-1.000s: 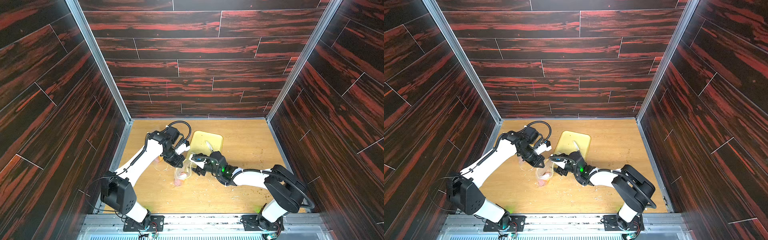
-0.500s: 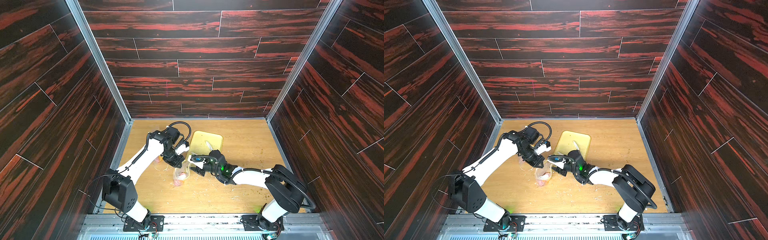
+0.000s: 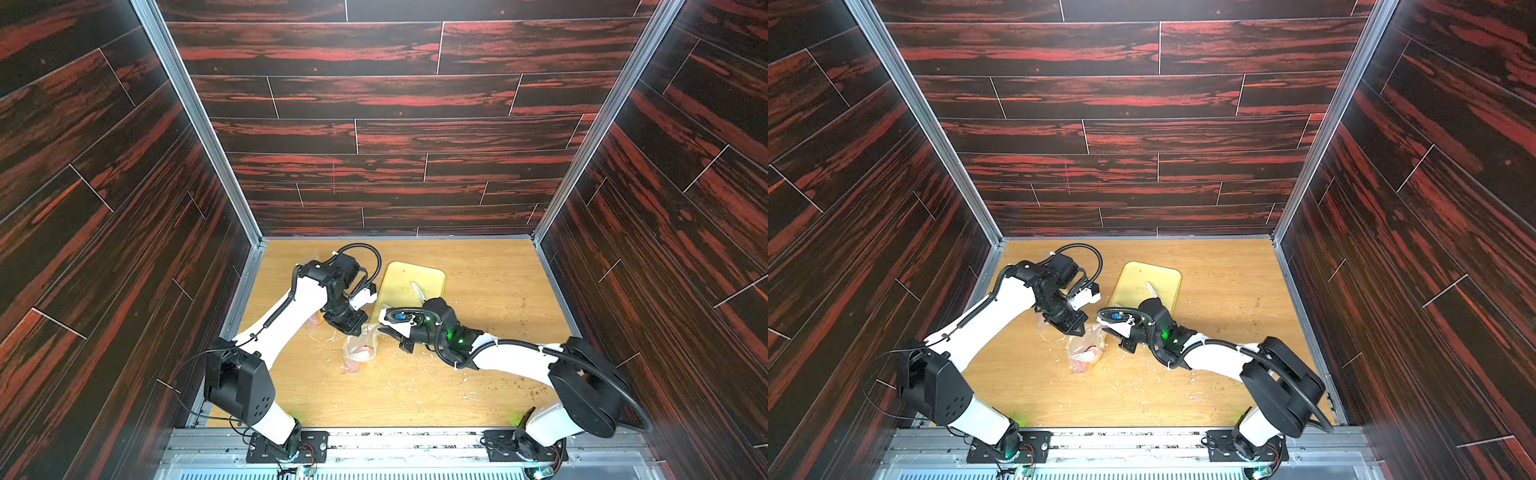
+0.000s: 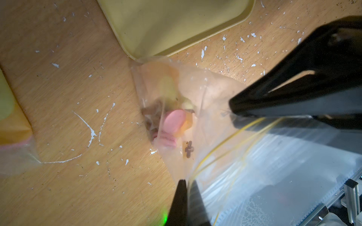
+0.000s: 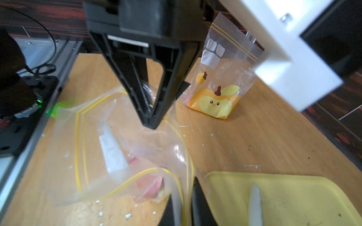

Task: Put the cookies into a resealable bag to prevent moisture
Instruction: Close the ziploc bag at the center of the board.

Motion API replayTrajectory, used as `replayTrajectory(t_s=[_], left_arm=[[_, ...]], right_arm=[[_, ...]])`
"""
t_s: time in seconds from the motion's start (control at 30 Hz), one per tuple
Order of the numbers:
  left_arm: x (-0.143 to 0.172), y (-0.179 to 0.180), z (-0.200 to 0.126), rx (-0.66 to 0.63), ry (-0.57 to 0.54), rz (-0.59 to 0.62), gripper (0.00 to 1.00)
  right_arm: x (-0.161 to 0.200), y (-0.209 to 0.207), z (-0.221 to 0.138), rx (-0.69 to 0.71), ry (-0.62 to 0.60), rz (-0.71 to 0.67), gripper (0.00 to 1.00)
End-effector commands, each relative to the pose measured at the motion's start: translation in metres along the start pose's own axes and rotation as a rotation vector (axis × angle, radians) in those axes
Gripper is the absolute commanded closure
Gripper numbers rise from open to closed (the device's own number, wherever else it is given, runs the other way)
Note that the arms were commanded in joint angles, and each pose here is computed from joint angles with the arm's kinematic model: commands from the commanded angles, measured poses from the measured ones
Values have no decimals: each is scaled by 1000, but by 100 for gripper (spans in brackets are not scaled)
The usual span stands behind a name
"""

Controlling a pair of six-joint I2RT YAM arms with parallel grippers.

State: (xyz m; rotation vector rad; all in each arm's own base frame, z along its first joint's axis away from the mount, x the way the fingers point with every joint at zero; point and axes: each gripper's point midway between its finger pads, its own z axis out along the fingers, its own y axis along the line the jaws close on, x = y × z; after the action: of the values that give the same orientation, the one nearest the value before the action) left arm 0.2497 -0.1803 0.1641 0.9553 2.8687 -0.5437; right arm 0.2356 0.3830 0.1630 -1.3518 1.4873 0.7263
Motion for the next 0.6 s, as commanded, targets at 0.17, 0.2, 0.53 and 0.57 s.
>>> replayTrajectory(t_s=[0.17, 0.2, 0.53, 0.57], left_arm=[[-8, -26, -28, 87, -105, 54, 87], [-9, -29, -30, 101, -116, 58, 85], [-41, -63, -53, 226, -357, 154, 47], [-41, -63, -54, 226, -360, 163, 44]], right_arm=[[-29, 14, -31, -69, 39, 177, 95], [-29, 14, -34, -69, 61, 213, 95], [-4, 34, -70, -85, 423, 608, 94], [-3, 34, -73, -87, 434, 624, 94]])
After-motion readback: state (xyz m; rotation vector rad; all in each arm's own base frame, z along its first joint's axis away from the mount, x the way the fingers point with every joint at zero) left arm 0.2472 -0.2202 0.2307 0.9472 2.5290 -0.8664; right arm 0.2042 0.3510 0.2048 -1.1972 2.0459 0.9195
